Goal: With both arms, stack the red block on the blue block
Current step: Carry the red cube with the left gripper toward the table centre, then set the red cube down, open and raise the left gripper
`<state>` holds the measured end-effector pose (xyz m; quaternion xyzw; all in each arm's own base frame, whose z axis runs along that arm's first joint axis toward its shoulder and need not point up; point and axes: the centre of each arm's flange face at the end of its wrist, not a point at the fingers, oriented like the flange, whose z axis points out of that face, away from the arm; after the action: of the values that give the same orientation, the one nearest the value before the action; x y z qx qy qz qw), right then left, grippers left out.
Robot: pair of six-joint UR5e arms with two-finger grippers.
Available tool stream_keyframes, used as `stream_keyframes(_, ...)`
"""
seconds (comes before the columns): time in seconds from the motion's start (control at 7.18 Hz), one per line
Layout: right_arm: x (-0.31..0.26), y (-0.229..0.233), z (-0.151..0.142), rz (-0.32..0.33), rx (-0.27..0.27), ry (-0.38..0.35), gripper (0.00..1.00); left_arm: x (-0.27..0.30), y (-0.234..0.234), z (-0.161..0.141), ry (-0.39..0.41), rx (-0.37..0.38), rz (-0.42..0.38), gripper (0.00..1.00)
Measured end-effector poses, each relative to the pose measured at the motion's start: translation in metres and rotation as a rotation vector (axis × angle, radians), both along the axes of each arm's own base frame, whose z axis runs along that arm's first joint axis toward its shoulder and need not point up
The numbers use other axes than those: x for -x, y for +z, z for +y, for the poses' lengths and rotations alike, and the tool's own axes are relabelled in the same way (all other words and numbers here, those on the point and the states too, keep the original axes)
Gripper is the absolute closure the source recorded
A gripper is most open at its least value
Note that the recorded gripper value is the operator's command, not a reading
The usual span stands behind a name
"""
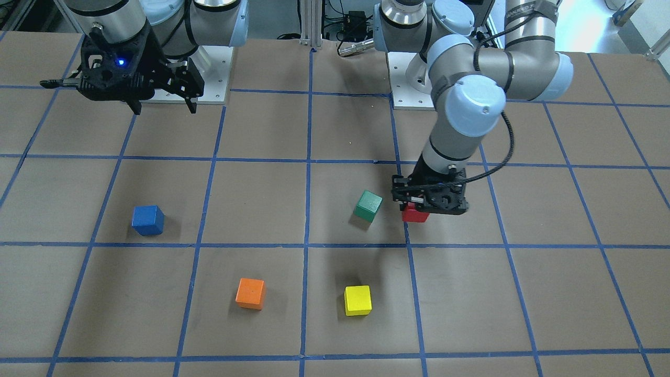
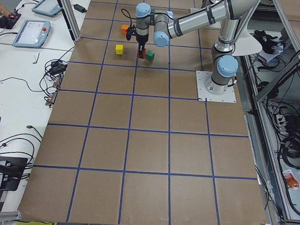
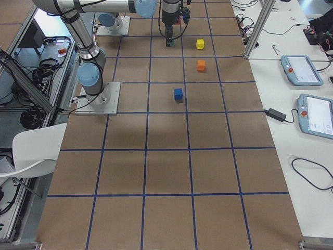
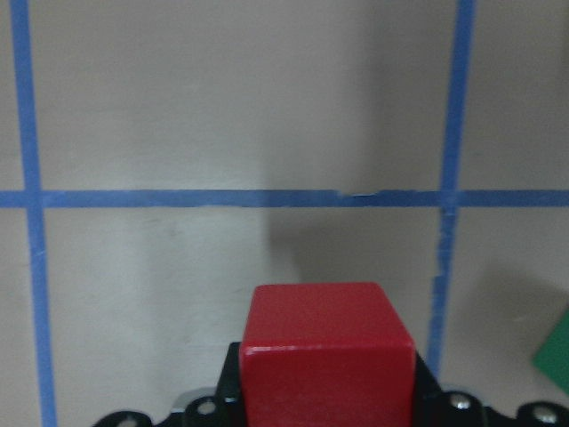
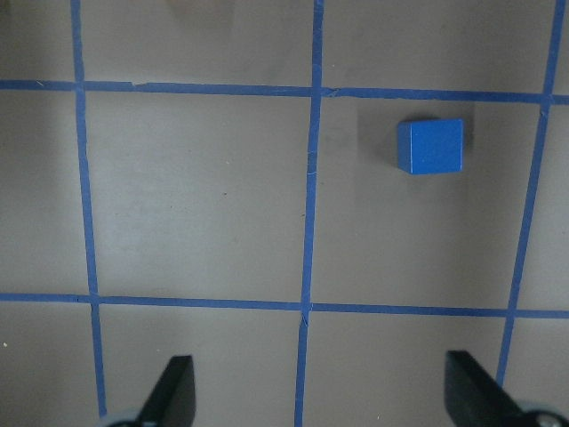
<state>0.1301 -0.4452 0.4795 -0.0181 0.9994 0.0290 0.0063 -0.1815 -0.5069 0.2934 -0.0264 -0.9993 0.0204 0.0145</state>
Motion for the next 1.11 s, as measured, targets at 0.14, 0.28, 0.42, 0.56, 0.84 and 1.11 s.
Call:
stream_keyframes(0.14, 0.006, 0.000, -0.001, 0.001, -0.002, -0.014, 0.00, 0.045, 0.002, 0.005, 0.021, 0.010, 0.015, 1.00)
stream_keyframes(0.28, 0.014, 0.003, -0.002, 0.005, 0.000, -0.027, 0.00, 0.082, -0.001, 0.009, 0.034, 0.012, 0.030, 1.00)
stream_keyframes(0.42, 0.018, 0.007, -0.003, 0.010, 0.002, -0.034, 0.00, 0.113, -0.009, 0.009, 0.027, 0.007, 0.039, 1.00)
stream_keyframes(0.56, 0.021, 0.009, -0.004, 0.013, 0.001, -0.037, 0.00, 0.133, -0.020, 0.006, 0.014, -0.003, 0.041, 1.00)
stream_keyframes(0.84, 0.023, 0.009, -0.003, 0.014, -0.005, -0.040, 0.00, 0.154, -0.046, -0.008, 0.016, -0.019, 0.040, 1.00)
stream_keyframes(1.11, 0.022, 0.007, 0.000, 0.014, -0.025, -0.040, 0.00, 0.176, -0.074, -0.016, 0.018, -0.011, 0.044, 0.12)
